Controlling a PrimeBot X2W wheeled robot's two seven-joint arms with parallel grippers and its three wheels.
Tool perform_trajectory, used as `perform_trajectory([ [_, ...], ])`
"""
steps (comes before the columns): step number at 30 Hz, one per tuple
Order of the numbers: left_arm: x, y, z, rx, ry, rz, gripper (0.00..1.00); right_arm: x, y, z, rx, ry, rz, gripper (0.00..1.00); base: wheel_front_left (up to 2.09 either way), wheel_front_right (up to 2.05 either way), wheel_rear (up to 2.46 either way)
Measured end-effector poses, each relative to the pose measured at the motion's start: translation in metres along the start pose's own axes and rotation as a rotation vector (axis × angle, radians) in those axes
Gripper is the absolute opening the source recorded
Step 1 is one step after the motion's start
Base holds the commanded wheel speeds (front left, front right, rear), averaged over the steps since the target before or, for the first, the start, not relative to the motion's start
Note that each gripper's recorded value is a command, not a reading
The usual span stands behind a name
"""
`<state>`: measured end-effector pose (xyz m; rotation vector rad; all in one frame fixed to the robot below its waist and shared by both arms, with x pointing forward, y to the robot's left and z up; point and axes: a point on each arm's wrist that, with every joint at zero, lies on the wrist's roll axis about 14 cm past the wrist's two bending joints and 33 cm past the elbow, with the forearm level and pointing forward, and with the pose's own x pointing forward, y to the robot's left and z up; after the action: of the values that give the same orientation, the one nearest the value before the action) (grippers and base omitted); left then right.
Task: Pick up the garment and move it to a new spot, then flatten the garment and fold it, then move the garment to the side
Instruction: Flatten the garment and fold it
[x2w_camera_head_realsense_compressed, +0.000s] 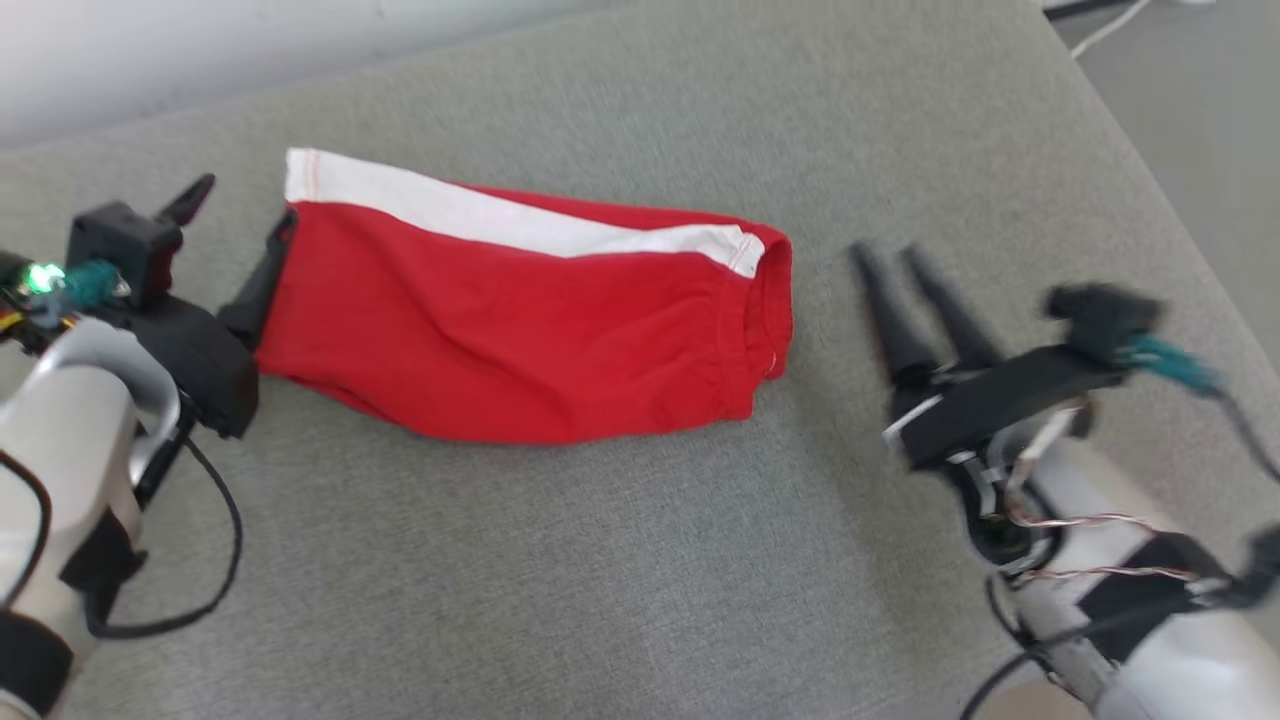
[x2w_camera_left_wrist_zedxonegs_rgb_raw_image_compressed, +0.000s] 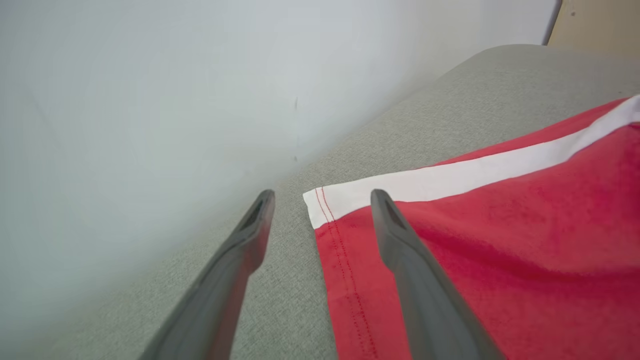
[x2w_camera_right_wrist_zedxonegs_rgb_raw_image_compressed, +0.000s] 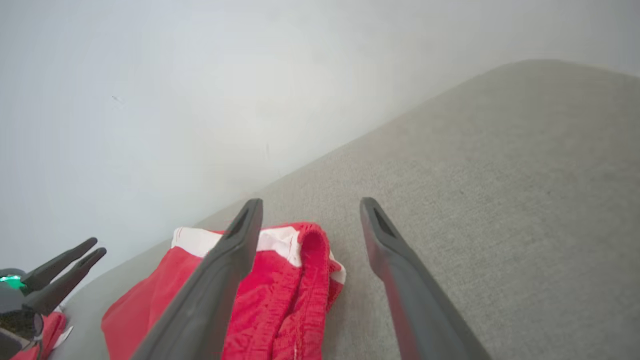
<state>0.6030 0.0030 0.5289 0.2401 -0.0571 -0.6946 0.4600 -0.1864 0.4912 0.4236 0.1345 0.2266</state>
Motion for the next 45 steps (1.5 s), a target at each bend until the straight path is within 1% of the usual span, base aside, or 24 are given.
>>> perform_trajectory([
  [2,-0.007,-0.002,0.008,0.001,-0.019,0.004,1.0,-0.004,0.005,0.024,-0.021,-0.09,0.01,1.0,0.0,0.0,0.0],
  [3,-0.01,-0.003,0.012,0.002,-0.028,0.01,1.0,-0.008,0.009,0.028,-0.046,-0.116,0.017,1.0,0.0,0.0,0.0],
  [7,-0.025,-0.002,0.031,0.001,-0.08,0.038,1.0,-0.028,0.019,0.028,-0.095,-0.182,0.007,1.0,0.0,0.0,0.0],
  [9,-0.033,0.0,0.039,0.0,-0.103,0.057,1.0,-0.036,0.024,0.031,-0.159,-0.208,0.013,1.0,0.0,0.0,0.0],
  [11,-0.042,0.0,0.043,-0.004,-0.119,0.068,1.0,-0.043,0.029,0.035,-0.167,-0.246,0.002,1.0,0.0,0.0,0.0],
  [15,-0.058,-0.002,0.042,-0.025,-0.125,0.089,1.0,-0.056,0.035,0.035,-0.212,-0.278,-0.014,1.0,0.0,0.0,0.0],
  [22,-0.071,-0.001,0.036,-0.052,-0.104,0.08,1.0,-0.073,0.041,0.019,-0.197,-0.273,-0.049,1.0,0.0,0.0,0.0],
  [27,-0.058,-0.012,0.016,-0.098,-0.039,0.039,1.0,-0.073,0.043,0.02,-0.197,-0.277,-0.056,1.0,0.0,0.0,0.0],
  [29,-0.052,-0.014,-0.007,-0.122,0.025,0.03,1.0,-0.071,0.041,0.016,-0.186,-0.268,-0.067,1.0,0.0,0.0,0.0],
  [31,-0.049,-0.014,-0.02,-0.163,0.062,0.031,1.0,-0.07,0.039,0.015,-0.18,-0.265,-0.075,1.0,0.0,0.0,0.0],
  [36,-0.043,-0.019,-0.052,-0.195,0.151,0.017,1.0,-0.072,0.03,0.011,-0.171,-0.252,-0.109,1.0,0.0,0.0,0.0],
  [43,-0.037,-0.04,-0.079,-0.251,0.222,-0.019,1.0,-0.07,0.022,0.007,-0.17,-0.238,-0.134,1.0,0.0,0.0,0.0],
  [44,-0.038,-0.042,-0.082,-0.253,0.235,-0.022,0.95,-0.069,0.023,0.007,-0.172,-0.236,-0.13,1.0,0.0,0.0,0.0],
  [45,-0.038,-0.043,-0.083,-0.25,0.24,-0.023,0.41,-0.068,0.023,0.006,-0.173,-0.235,-0.126,1.0,0.0,0.0,0.0],
])
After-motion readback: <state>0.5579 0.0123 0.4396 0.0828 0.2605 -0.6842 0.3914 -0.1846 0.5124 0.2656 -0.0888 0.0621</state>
